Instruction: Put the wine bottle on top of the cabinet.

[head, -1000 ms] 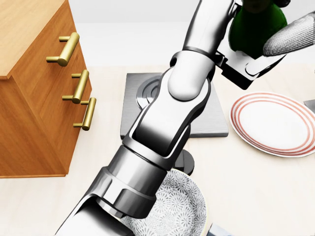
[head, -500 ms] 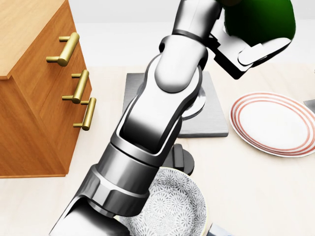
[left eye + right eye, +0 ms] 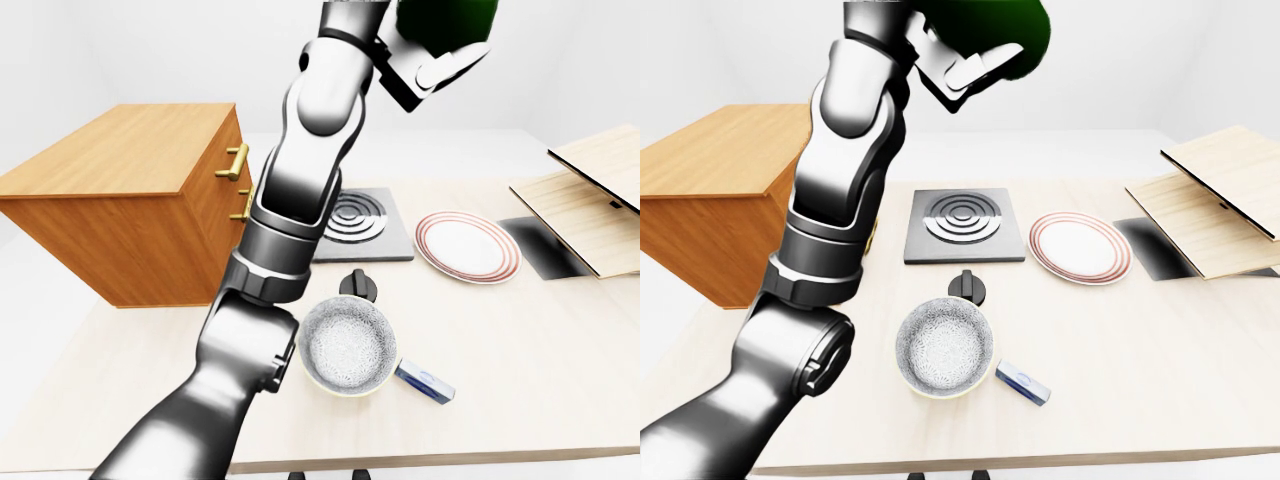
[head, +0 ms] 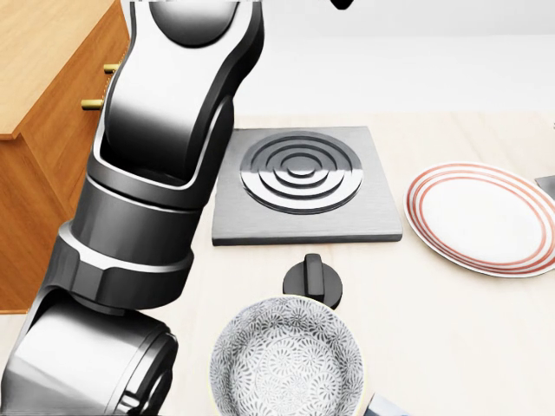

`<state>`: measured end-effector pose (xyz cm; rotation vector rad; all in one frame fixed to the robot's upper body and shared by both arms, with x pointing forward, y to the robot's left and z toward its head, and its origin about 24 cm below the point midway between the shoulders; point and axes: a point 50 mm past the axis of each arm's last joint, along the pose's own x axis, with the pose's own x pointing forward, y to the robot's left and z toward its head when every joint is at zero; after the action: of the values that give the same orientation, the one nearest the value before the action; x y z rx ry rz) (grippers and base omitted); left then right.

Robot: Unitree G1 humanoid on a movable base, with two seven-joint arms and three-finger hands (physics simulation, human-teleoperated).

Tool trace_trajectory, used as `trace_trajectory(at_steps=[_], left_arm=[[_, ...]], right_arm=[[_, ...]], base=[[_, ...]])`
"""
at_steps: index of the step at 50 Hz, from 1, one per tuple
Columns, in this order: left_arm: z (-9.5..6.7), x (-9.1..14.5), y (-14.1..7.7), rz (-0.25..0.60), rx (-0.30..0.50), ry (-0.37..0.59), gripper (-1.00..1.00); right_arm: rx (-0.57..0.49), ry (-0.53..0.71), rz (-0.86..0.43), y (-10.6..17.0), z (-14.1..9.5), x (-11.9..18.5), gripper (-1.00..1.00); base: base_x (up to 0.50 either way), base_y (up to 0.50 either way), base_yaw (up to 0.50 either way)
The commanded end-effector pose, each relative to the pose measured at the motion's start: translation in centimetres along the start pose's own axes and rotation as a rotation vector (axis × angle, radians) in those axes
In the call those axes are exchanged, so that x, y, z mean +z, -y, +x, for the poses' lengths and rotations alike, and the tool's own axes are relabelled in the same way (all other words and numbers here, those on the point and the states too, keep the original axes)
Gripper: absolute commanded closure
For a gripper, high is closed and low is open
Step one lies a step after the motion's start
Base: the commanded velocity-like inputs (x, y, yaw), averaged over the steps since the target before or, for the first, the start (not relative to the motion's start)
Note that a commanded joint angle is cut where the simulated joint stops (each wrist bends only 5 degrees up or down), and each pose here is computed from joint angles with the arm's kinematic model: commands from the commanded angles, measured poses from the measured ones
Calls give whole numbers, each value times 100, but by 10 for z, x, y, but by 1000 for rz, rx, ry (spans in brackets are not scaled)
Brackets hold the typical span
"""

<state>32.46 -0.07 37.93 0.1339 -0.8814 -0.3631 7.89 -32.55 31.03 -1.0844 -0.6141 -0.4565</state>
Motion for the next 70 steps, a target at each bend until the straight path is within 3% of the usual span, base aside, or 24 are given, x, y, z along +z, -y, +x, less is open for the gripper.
trace_trajectory(at_steps=[1,5,15,17,25,30,37,50,58,60,63,66,70], left_arm=[[11,51,-37,92,29,176,100],[12,66,-48,150,17,220,100],[16,79,-89,328,26,197,100],[17,84,-96,332,19,199,100],[16,97,-136,478,58,146,100],[8,92,-165,523,116,80,100],[2,84,-212,530,210,-68,100],[-18,84,-256,589,285,-192,100],[-25,83,-275,589,328,-266,100],[-32,73,-279,588,345,-288,100],[-30,82,-282,587,345,-289,100],[-40,67,-287,577,354,-329,100],[-37,78,-291,590,347,-333,100]], right_arm=[[64,-125,215,-50,-13,-26,-100],[97,-120,300,-62,-12,-31,-100],[173,-161,491,-90,-15,-49,-100],[180,-166,515,-93,-15,-52,-100],[225,-163,602,-107,-13,-56,-100],[228,-191,656,-117,-13,-63,-100],[223,-190,675,-118,-12,-64,-100],[200,-191,707,-117,-9,-69,-100],[195,-200,729,-121,-8,-71,-100],[195,-191,728,-122,-6,-69,-100],[192,-185,728,-122,-3,-69,-100],[196,-182,728,-122,-2,-68,-100],[196,-189,746,-127,1,-71,-100]], base=[[0,0,0],[0,0,0],[0,0,0],[0,0,0],[0,0,0],[0,0,0],[0,0,0],[0,0,0],[0,0,0],[0,0,0],[0,0,0],[0,0,0],[0,0,0]])
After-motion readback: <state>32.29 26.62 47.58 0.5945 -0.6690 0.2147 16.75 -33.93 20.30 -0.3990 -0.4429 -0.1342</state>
